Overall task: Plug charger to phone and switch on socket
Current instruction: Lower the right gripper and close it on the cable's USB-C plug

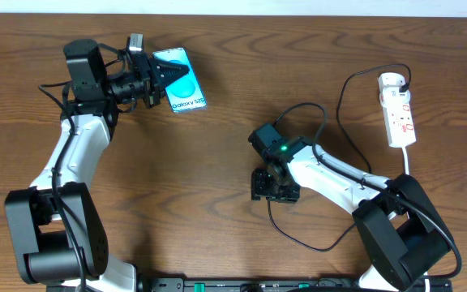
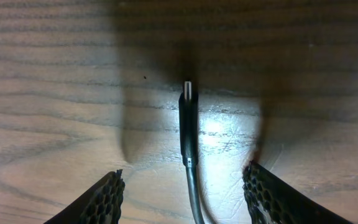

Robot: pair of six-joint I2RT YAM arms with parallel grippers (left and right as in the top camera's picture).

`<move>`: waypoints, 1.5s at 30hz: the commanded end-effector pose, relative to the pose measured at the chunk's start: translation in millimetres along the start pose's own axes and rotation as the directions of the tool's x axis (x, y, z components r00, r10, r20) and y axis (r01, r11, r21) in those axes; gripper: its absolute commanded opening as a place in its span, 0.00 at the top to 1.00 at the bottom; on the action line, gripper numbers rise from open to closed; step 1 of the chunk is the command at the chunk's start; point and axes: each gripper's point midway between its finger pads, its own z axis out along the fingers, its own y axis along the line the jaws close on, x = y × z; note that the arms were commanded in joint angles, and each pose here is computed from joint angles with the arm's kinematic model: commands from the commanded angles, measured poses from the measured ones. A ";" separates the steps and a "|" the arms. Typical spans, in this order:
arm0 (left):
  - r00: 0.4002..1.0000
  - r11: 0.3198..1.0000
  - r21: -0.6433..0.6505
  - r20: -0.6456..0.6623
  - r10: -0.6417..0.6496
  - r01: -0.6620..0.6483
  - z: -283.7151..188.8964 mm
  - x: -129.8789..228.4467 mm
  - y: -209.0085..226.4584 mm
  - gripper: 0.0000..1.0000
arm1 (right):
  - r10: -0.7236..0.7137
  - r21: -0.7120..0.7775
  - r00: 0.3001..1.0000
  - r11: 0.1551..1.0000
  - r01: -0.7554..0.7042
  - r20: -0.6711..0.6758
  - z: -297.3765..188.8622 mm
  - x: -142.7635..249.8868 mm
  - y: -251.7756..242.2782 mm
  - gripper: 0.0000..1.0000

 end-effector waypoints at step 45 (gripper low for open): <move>0.999 0.999 0.011 0.004 0.049 -0.049 -2.2 -3.2 -9.0 0.93 | 0.021 0.035 0.999 0.999 -0.022 0.035 8.3 -13.2 -9.4 0.99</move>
